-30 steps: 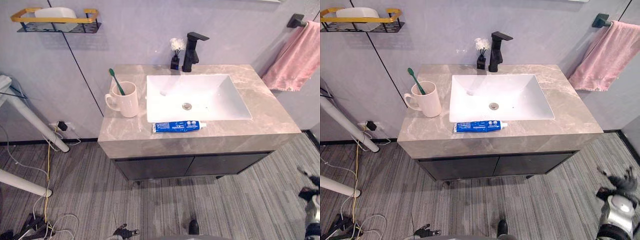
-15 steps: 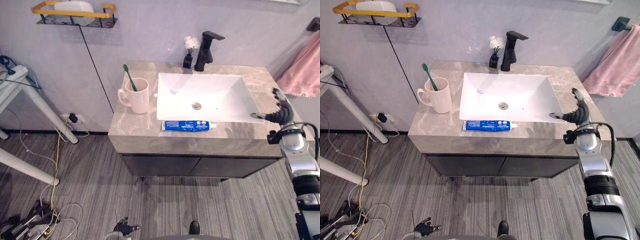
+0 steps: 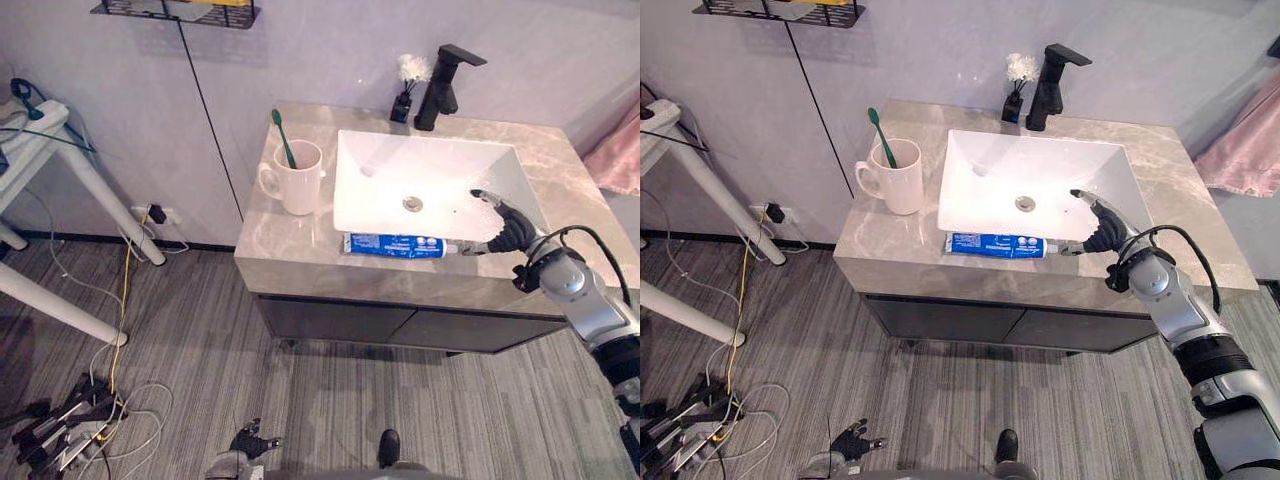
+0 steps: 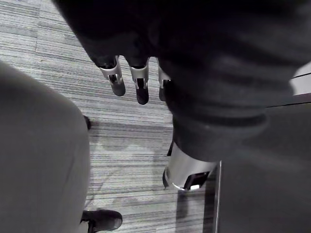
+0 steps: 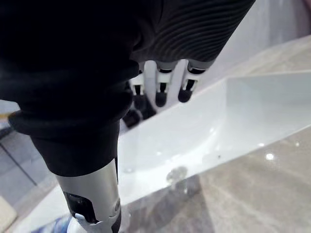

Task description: Organize washtable

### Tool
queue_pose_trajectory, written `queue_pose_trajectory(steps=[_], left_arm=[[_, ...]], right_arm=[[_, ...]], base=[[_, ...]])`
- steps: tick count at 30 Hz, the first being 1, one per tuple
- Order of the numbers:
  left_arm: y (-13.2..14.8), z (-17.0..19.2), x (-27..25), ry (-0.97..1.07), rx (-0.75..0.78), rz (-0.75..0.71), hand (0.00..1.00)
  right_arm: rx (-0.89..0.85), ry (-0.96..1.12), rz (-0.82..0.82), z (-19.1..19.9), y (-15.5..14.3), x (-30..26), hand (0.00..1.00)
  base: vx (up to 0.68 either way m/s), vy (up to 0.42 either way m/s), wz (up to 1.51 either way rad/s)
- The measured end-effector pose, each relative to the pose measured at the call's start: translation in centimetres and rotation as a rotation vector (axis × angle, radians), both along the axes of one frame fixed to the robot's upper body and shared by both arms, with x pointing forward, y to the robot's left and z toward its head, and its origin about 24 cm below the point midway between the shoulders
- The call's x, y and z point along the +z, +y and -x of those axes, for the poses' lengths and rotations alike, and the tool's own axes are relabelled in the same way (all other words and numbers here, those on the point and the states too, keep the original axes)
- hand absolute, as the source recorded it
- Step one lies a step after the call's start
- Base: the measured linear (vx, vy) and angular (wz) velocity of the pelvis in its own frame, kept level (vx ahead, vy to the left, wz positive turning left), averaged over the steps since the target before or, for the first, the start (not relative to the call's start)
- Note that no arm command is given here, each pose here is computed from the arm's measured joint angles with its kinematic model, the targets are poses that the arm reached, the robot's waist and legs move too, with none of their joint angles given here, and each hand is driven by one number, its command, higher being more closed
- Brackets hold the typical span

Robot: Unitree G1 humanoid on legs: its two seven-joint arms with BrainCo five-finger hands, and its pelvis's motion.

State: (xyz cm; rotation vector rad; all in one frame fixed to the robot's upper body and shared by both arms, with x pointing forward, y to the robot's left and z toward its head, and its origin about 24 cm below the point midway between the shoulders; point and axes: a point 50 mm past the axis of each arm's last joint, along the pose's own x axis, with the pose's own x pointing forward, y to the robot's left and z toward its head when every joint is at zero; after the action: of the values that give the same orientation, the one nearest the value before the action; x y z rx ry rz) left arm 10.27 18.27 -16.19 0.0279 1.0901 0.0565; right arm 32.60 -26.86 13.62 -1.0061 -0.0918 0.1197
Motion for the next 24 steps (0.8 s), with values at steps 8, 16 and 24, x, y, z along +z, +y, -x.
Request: queue_pose_trajectory(steps=[8, 16, 24], left_arm=[[-0.3, -0.5, 0.1, -0.011, -0.023, 0.001, 0.00], [-0.2, -0.5, 0.1, -0.014, -0.024, 0.000, 0.00], [0.1, -1.1, 0.3, -0.031, -0.028, -0.009, 0.00]], right_arm=[[0.073, 0.032, 0.056, -0.1, 1.3, -0.1, 0.00], [0.138, -0.001, 0.063, -0.3, 2.8, 0.7, 0.00], [0.164, -0.003, 0.077, -0.6, 3.5, 0.9, 0.00]], base=[[-0.02, -0.015, -0.03], [-0.05, -0.034, -0.01], [-0.06, -0.046, -0.01]])
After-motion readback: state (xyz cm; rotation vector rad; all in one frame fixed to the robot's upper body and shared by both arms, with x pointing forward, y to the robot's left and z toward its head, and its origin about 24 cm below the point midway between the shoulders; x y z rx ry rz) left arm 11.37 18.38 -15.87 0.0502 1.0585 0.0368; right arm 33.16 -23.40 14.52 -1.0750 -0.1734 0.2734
